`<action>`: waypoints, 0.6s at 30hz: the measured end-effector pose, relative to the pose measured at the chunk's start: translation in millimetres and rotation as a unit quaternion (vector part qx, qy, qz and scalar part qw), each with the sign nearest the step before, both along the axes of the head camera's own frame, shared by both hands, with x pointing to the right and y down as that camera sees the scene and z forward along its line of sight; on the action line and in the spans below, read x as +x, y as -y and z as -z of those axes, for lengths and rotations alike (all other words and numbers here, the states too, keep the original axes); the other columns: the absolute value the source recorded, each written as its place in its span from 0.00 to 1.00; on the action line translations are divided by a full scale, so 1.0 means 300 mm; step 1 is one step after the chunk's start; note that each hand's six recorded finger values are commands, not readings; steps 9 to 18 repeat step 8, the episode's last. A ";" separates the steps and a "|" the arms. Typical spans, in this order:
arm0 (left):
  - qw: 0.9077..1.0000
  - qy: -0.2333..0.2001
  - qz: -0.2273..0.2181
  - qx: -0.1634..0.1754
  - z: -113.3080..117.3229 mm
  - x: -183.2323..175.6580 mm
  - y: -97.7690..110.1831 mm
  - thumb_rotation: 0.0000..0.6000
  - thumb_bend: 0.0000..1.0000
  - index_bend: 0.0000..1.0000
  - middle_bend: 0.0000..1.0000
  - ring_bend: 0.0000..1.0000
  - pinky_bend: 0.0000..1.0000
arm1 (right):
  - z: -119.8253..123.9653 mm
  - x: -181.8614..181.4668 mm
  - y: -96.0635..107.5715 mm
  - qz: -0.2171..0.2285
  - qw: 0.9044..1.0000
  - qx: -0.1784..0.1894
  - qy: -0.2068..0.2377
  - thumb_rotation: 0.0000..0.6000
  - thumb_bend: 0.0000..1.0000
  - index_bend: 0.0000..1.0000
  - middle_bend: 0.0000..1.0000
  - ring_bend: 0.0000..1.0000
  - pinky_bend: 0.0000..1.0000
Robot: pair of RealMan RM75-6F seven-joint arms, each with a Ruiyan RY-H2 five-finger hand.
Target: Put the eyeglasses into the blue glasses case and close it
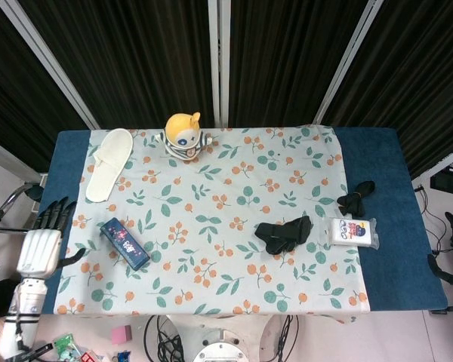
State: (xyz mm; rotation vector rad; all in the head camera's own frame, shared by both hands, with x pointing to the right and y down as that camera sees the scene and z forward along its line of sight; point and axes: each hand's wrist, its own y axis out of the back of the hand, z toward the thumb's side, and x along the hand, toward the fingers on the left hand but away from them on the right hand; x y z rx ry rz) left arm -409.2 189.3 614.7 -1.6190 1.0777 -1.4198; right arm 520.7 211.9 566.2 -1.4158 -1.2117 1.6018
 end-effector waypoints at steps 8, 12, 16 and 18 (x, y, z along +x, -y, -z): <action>1.000 0.021 0.021 -0.009 0.063 -0.123 -0.085 1.00 0.16 0.00 0.00 0.00 0.13 | -0.011 -0.021 -0.020 0.008 1.000 -0.007 -0.001 1.00 0.24 0.00 0.00 0.00 0.00; 1.000 0.021 0.021 -0.009 0.063 -0.123 -0.085 1.00 0.16 0.00 0.00 0.00 0.13 | -0.011 -0.021 -0.020 0.008 1.000 -0.007 -0.001 1.00 0.24 0.00 0.00 0.00 0.00; 1.000 0.021 0.021 -0.009 0.063 -0.123 -0.085 1.00 0.16 0.00 0.00 0.00 0.13 | -0.011 -0.021 -0.020 0.008 1.000 -0.007 -0.001 1.00 0.24 0.00 0.00 0.00 0.00; 1.000 0.021 0.021 -0.009 0.063 -0.123 -0.085 1.00 0.16 0.00 0.00 0.00 0.13 | -0.011 -0.021 -0.020 0.008 1.000 -0.007 -0.001 1.00 0.24 0.00 0.00 0.00 0.00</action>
